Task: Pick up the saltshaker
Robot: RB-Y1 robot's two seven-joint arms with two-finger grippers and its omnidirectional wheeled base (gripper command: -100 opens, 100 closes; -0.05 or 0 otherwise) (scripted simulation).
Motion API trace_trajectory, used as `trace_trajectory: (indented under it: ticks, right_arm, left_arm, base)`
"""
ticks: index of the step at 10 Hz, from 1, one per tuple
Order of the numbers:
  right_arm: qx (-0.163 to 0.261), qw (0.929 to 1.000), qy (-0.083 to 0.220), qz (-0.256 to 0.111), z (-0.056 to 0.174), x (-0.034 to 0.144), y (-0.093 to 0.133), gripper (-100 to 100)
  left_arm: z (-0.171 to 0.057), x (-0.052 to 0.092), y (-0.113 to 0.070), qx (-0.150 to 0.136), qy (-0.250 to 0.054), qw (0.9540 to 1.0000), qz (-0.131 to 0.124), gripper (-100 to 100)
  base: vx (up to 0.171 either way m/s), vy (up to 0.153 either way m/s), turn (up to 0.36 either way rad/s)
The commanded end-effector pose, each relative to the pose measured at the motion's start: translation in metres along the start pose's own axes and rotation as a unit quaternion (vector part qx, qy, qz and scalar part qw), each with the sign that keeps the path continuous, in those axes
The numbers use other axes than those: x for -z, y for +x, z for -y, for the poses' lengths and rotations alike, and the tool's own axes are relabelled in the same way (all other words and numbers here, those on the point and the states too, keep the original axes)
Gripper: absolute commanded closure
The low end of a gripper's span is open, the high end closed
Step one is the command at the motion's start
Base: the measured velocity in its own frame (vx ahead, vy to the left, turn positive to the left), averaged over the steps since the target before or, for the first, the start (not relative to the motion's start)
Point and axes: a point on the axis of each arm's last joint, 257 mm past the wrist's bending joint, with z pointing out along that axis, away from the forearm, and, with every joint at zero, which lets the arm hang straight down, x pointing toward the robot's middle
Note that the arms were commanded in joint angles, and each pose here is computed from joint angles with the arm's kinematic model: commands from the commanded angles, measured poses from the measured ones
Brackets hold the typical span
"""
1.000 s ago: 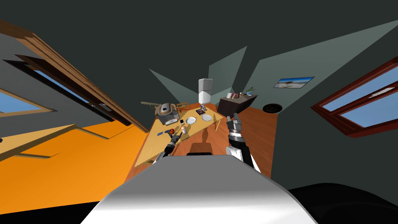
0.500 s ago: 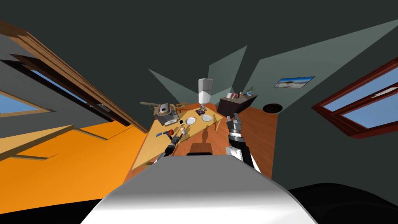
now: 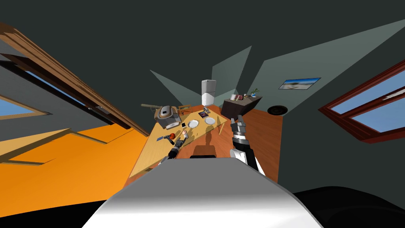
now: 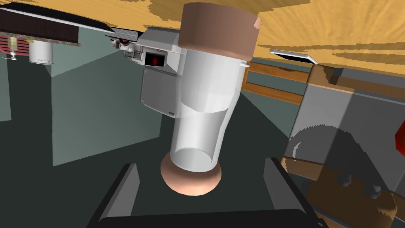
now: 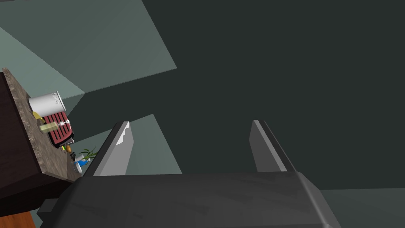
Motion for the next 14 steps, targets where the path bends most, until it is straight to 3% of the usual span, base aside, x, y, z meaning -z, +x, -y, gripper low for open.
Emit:
trace_trajectory:
  ticks: [1,6,9,10,11,12,14]
  right_arm:
    - [0.0,1.0,0.0,0.0,0.0,0.0,0.0,0]
    - [0.0,1.0,0.0,0.0,0.0,0.0,0.0,0]
    - [0.0,1.0,0.0,0.0,0.0,0.0,0.0,0]
    - [0.0,1.0,0.0,0.0,0.0,0.0,0.0,0]
    - [0.0,1.0,0.0,0.0,0.0,0.0,0.0,0]
    - [0.0,1.0,0.0,0.0,0.0,0.0,0.0,0]
    - [0.0,1.0,0.0,0.0,0.0,0.0,0.0,0]
  left_arm:
    - [-0.002,0.0,0.008,-0.005,-0.001,0.9999,-0.01,-100]
    - [-0.009,0.003,0.027,-0.019,-0.003,0.9991,-0.039,-100]
    - [-0.011,0.003,0.028,-0.021,-0.004,0.9989,-0.041,-100]
    - [-0.011,0.003,0.028,-0.021,-0.004,0.9989,-0.041,0]
    - [0.003,0.002,0.034,-0.024,0.003,0.9987,-0.045,-100]
    - [0.017,0.002,0.042,-0.026,0.008,0.9984,-0.05,-100]
    - [0.017,0.001,0.04,-0.027,0.009,0.9985,-0.048,-100]
  base:
    - [0.03,-0.011,-0.007]
    - [0.05,-0.015,-0.009]
    - [0.045,-0.006,-0.004]
    - [0.0,0.0,0.0]
    - [0.025,0.045,0.087]
    - [0.062,0.096,0.159]
    - [0.034,0.04,0.003]
